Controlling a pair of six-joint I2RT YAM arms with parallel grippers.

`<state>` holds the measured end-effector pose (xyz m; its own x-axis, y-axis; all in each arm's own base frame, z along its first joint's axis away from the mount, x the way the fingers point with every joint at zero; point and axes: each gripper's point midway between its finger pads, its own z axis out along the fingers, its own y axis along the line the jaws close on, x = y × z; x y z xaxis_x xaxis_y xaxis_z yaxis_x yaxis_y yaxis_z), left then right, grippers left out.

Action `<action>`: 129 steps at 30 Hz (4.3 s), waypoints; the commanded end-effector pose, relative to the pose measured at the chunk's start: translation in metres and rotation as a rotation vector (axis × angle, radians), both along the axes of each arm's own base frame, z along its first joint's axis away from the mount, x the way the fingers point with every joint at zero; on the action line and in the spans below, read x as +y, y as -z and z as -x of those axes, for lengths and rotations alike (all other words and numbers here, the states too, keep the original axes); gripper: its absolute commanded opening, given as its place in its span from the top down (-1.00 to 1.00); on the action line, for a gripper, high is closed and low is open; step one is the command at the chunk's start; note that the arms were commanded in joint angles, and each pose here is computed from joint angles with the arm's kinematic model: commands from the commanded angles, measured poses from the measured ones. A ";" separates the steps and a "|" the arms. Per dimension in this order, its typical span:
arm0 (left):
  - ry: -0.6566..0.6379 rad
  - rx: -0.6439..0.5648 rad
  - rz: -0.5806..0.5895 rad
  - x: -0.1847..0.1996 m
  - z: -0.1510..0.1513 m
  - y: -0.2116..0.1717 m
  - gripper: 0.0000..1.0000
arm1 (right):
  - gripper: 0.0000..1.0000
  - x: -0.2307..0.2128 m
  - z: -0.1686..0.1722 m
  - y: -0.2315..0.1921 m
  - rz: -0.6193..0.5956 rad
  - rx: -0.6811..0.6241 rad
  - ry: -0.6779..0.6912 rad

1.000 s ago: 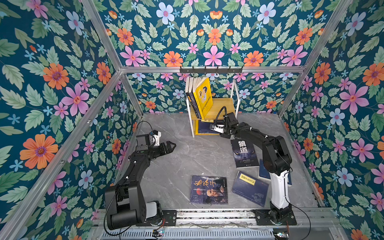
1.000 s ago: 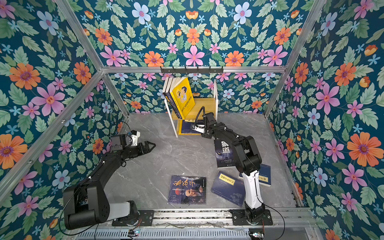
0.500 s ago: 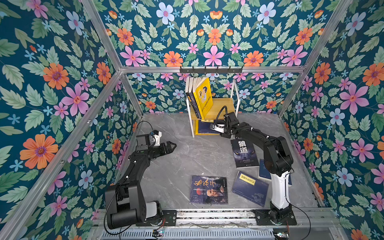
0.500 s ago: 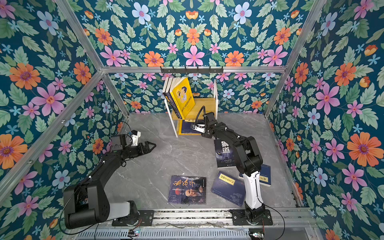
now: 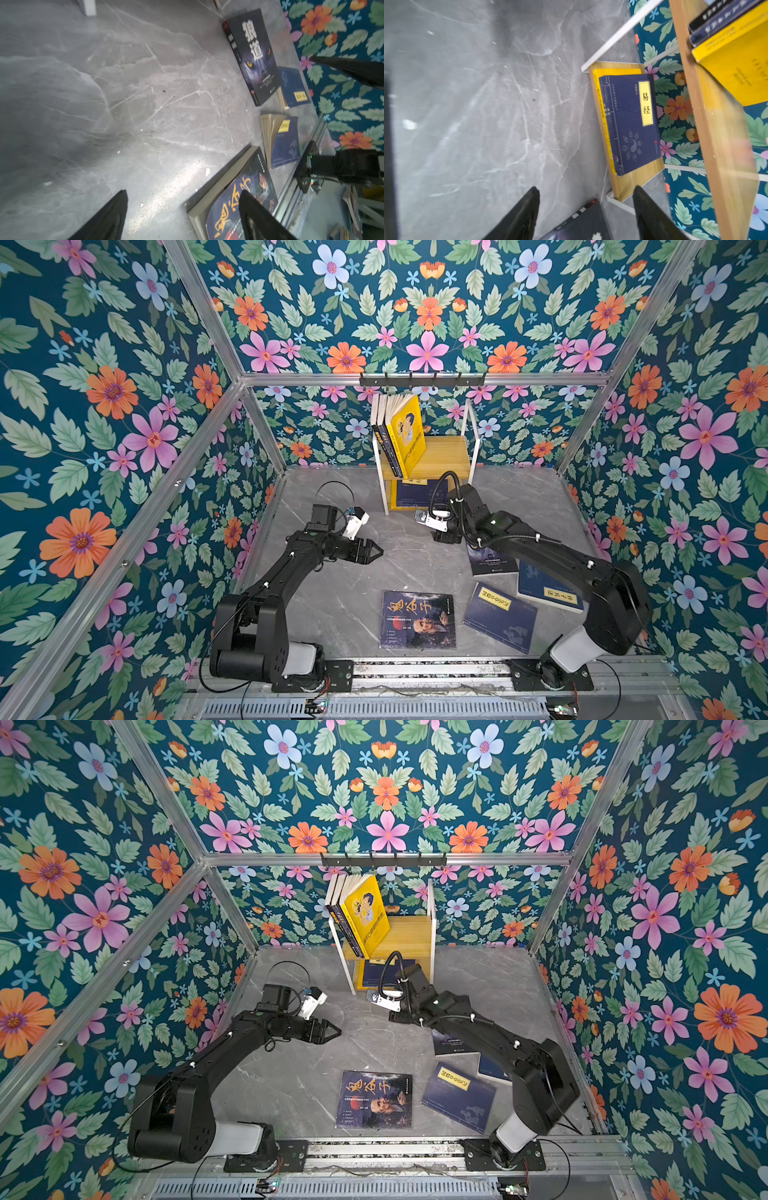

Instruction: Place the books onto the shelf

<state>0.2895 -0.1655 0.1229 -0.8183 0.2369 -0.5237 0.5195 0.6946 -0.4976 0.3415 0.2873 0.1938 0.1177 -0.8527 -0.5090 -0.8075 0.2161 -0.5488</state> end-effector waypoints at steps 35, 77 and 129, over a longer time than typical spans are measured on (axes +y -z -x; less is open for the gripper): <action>0.159 0.120 -0.308 -0.010 0.025 0.052 -0.78 | -0.63 0.019 0.217 0.183 0.286 0.296 0.035; 0.052 0.361 0.057 -0.059 0.014 0.064 1.00 | -0.40 0.022 0.154 0.212 0.296 0.319 0.072; 0.040 0.421 0.010 -0.079 0.009 0.088 -0.61 | -0.45 -0.085 0.113 0.174 0.288 0.471 0.217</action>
